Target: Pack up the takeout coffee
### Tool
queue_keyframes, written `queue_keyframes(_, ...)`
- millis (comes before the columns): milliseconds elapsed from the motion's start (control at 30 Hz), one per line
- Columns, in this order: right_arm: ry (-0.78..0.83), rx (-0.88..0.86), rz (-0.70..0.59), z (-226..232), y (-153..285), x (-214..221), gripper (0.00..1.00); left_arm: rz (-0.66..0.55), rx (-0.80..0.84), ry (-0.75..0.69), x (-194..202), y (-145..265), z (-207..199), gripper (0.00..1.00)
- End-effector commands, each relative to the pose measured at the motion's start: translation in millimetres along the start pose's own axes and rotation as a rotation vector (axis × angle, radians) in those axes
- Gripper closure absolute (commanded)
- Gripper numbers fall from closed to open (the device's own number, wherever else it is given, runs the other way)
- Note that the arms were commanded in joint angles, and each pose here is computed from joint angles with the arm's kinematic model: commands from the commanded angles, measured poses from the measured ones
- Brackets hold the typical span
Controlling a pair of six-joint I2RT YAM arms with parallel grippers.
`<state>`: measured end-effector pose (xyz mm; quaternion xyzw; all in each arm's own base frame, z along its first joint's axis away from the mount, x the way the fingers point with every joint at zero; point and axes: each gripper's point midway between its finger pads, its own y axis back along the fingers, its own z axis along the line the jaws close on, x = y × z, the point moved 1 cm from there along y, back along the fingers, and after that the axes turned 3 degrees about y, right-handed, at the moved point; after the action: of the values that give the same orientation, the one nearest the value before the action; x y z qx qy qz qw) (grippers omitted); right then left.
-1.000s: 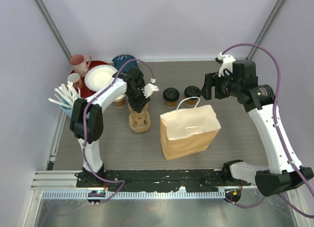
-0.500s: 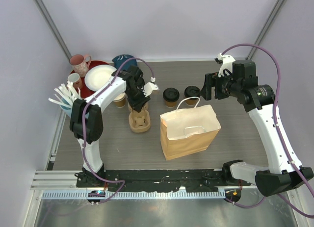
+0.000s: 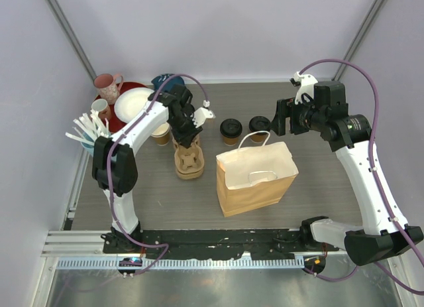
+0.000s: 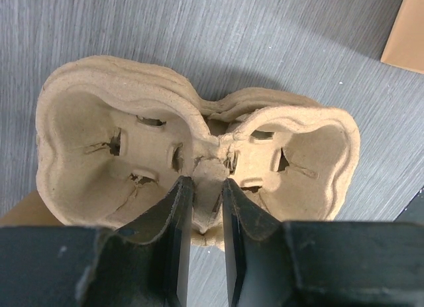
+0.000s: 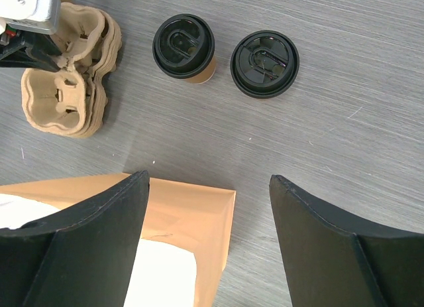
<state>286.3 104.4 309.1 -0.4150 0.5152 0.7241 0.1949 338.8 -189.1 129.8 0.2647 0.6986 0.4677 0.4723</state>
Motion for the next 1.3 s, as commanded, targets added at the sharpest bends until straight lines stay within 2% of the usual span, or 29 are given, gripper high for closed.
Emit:
queue_keyframes(0,0.019,-0.011,-0.037,3.7,9.2,-7.7,0.21,-0.068,-0.025,-0.039,-16.2,29.9,-5.2,0.81)
queue_keyframes(167,0.02,-0.01,-0.041,3.7,9.9,-8.7,0.21,-0.072,-0.019,-0.042,-17.3,34.0,-8.0,0.9)
queue_keyframes(267,0.02,-0.011,-0.04,4.1,10.5,-8.2,0.21,-0.078,-0.018,-0.045,-19.4,37.3,-8.8,1.0)
queue_keyframes(1033,0.021,-0.012,-0.049,4.6,13.7,-9.6,0.21,-0.115,-0.022,-0.036,-30.0,68.9,-18.7,1.0)
queue_keyframes(1167,0.022,-0.01,-0.053,4.6,15.0,-10.4,0.21,-0.158,-0.019,-0.012,-36.6,80.7,-20.7,1.0)
queue_keyframes(1267,0.023,-0.026,-0.073,8.6,19.7,-15.7,0.21,-0.221,-0.037,0.062,-48.7,99.6,-21.3,1.0)
